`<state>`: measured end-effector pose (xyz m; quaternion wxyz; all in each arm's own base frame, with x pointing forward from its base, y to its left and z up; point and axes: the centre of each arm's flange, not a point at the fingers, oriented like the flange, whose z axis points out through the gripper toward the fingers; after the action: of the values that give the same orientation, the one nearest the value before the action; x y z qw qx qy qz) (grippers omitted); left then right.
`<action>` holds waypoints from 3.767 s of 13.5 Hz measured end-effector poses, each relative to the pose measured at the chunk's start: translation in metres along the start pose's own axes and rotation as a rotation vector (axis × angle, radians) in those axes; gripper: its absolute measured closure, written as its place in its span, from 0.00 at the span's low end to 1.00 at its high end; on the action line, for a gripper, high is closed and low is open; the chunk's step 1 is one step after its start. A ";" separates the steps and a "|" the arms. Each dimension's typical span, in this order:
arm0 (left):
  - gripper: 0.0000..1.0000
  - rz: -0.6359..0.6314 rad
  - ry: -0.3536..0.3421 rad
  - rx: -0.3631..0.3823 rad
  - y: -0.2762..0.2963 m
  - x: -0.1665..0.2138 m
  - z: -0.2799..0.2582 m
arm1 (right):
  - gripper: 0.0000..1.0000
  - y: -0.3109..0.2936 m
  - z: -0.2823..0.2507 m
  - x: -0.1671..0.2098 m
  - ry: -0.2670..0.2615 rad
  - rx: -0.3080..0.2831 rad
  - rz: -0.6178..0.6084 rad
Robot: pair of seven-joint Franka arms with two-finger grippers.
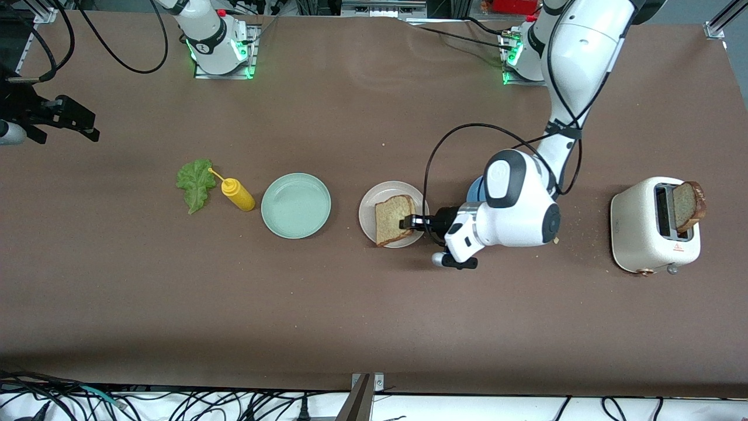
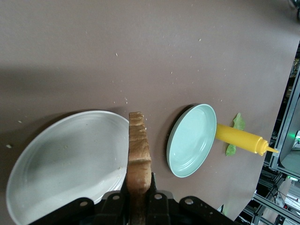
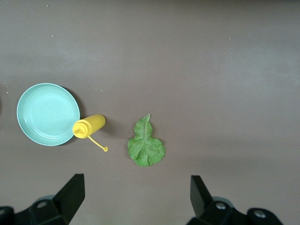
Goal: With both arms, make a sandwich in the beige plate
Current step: 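Lower the bread slice onto the beige plate and open the left gripper, then withdraw the left gripper while the right gripper reaches the yellow bottle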
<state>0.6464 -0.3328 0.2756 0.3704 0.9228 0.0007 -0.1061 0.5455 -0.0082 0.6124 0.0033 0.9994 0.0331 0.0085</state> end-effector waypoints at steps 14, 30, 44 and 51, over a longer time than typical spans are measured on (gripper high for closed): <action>0.86 -0.038 -0.071 0.035 -0.022 -0.016 0.043 | 0.00 0.000 0.000 0.000 0.000 0.000 0.000; 0.00 0.019 0.023 0.210 -0.058 0.012 -0.026 | 0.00 -0.006 0.024 0.004 -0.078 0.004 -0.011; 0.00 0.022 0.051 0.529 -0.143 0.010 -0.223 | 0.00 0.003 0.130 0.032 -0.150 0.181 -0.454; 0.00 0.040 0.014 0.605 -0.162 -0.017 -0.302 | 0.00 0.051 0.246 0.017 0.014 0.503 -0.802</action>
<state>0.6755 -0.0073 0.3803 0.0809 0.9917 -0.0465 -0.0880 0.5701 -0.0592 0.3674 -0.2361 0.8775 0.4175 0.0049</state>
